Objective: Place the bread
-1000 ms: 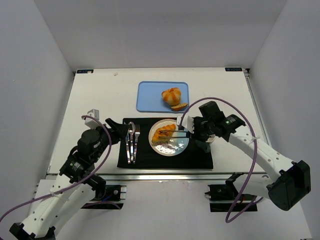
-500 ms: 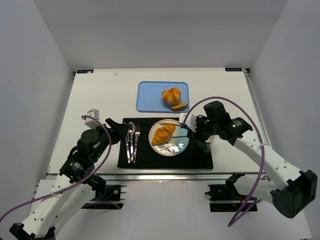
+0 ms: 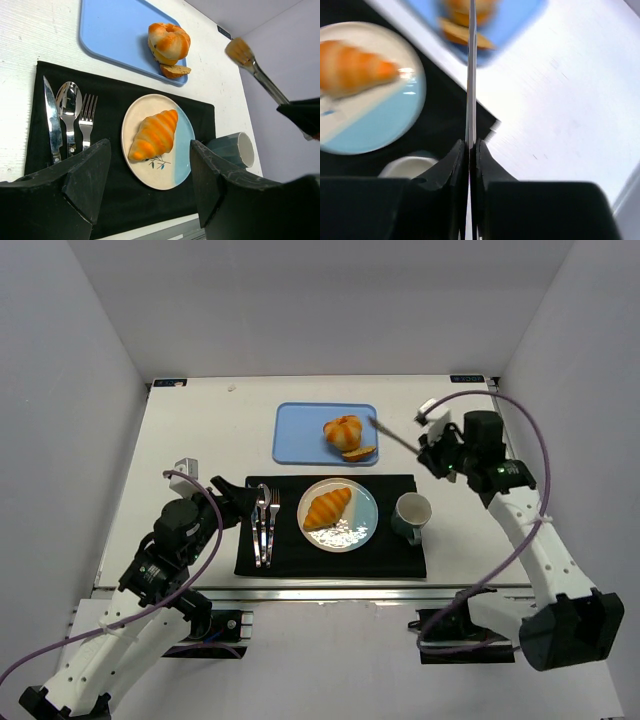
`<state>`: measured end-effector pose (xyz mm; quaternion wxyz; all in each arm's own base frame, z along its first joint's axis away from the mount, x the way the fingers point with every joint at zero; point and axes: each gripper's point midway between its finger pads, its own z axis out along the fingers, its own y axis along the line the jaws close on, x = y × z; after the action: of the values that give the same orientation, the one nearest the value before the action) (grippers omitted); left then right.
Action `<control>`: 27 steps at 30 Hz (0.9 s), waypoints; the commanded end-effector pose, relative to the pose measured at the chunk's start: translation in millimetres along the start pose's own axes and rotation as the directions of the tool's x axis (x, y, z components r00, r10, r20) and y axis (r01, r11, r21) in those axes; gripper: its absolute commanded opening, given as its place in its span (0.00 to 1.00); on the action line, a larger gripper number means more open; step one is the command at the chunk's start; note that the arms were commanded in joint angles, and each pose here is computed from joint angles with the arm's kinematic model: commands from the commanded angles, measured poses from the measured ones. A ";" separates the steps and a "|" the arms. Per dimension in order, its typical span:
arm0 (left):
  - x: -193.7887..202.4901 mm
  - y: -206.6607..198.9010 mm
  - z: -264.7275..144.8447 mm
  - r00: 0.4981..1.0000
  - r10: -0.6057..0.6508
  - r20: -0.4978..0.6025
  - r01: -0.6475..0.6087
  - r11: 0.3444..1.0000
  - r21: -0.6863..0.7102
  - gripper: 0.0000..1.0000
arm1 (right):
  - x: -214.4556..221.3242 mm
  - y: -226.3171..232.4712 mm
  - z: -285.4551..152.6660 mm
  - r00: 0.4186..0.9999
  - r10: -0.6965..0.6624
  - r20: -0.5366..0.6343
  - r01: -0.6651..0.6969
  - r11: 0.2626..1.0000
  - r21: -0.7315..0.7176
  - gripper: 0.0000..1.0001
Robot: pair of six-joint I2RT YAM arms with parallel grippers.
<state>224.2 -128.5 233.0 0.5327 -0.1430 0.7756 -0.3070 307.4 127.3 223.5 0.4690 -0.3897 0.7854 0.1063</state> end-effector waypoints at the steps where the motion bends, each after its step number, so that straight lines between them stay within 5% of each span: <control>1: -11.3 -12.2 -2.4 1.000 0.000 0.029 -0.001 0.999 0.042 0.74 | 22.3 -67.5 -0.3 0.975 0.221 0.035 -0.223 0.948 0.229 0.00; 6: -7.1 -13.9 2.6 1.000 -0.001 0.020 0.000 0.998 0.056 0.74 | 130.1 -116.7 -1.6 0.870 0.493 -0.024 -0.435 0.789 0.433 0.00; 11: -4.2 -15.8 7.2 1.000 0.002 0.006 -0.002 0.998 0.062 0.74 | 189.6 -97.7 16.7 0.826 0.561 -0.051 -0.477 0.745 0.466 0.00; 16: -3.8 -16.5 8.6 1.000 0.006 0.001 -0.006 0.998 0.062 0.74 | 225.8 -79.5 29.7 0.777 0.612 -0.146 -0.496 0.739 0.456 0.40; 23: -4.5 -17.2 9.8 1.000 0.004 0.002 -0.005 0.998 0.060 0.74 | 247.6 -73.6 35.9 0.720 0.637 -0.275 -0.516 0.756 0.402 0.65; 27: -5.9 -16.8 9.3 1.000 0.009 0.003 -0.009 0.998 0.055 0.74 | 217.9 -102.5 25.0 0.773 0.589 -0.234 -0.474 0.783 0.403 0.86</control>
<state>232.1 -140.1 236.0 0.5301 -0.1329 0.7734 -0.3213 325.8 -33.4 22.5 0.3056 -0.0586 0.9494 0.0415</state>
